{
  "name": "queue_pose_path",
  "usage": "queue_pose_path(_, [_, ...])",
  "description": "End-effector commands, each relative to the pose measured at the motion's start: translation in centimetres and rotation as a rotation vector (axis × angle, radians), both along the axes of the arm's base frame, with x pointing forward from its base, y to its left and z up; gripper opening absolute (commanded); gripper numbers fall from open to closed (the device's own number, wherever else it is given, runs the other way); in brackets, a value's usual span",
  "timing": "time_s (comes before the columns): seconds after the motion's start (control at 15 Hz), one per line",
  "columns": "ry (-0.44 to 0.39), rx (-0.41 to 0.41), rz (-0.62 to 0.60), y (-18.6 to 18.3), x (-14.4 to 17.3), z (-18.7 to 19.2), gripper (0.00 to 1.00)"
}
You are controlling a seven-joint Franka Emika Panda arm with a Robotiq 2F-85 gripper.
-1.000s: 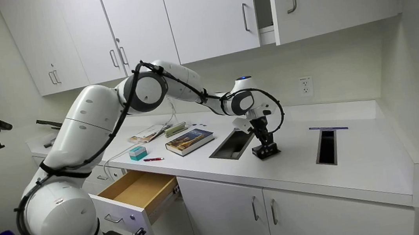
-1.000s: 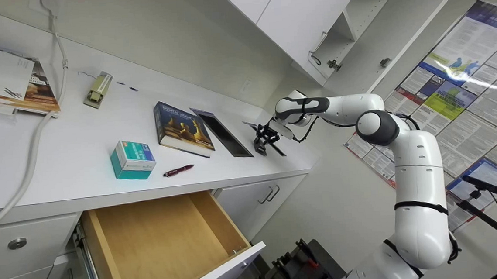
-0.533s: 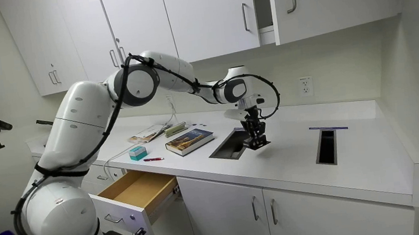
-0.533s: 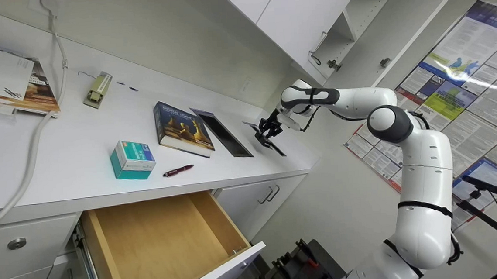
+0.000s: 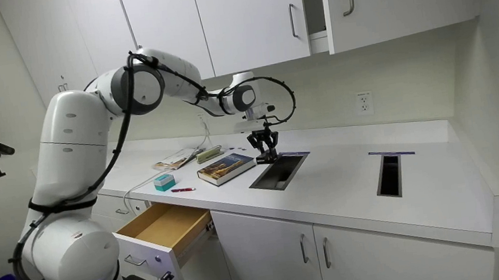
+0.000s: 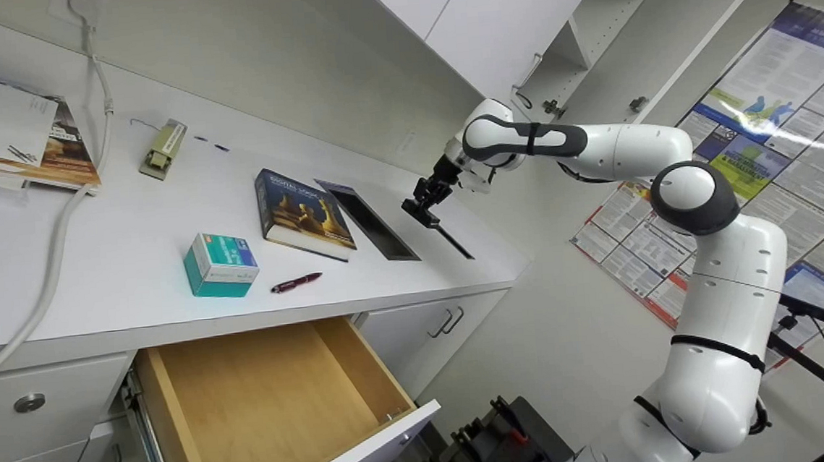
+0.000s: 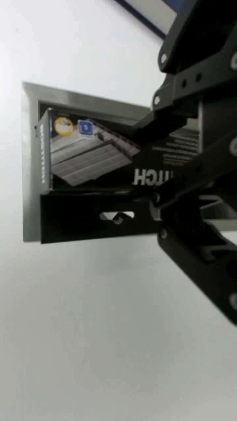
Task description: Put the black box and pen inside the open drawer then close it
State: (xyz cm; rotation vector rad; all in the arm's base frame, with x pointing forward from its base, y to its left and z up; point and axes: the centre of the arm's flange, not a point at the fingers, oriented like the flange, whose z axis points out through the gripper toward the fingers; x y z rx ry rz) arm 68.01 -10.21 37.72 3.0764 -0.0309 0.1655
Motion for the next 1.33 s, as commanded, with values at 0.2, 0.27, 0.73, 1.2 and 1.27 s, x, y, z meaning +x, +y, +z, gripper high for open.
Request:
queue_pose_path(0.2, [-0.005, -0.013, 0.300, 7.2, -3.8, 2.4, 0.17])
queue_pose_path(0.27, [0.014, -0.004, 0.248, 7.7, -1.3, 0.9, 0.42])
queue_pose_path(0.73, [0.000, -0.008, 0.318, 8.2, -1.9, 1.7, 0.17])
queue_pose_path(1.2, [-0.066, 0.018, 0.729, 27.6, -4.2, 6.1, 0.17])
queue_pose_path(1.27, [-0.074, 0.030, 0.785, 30.4, -5.0, 6.4, 0.17])
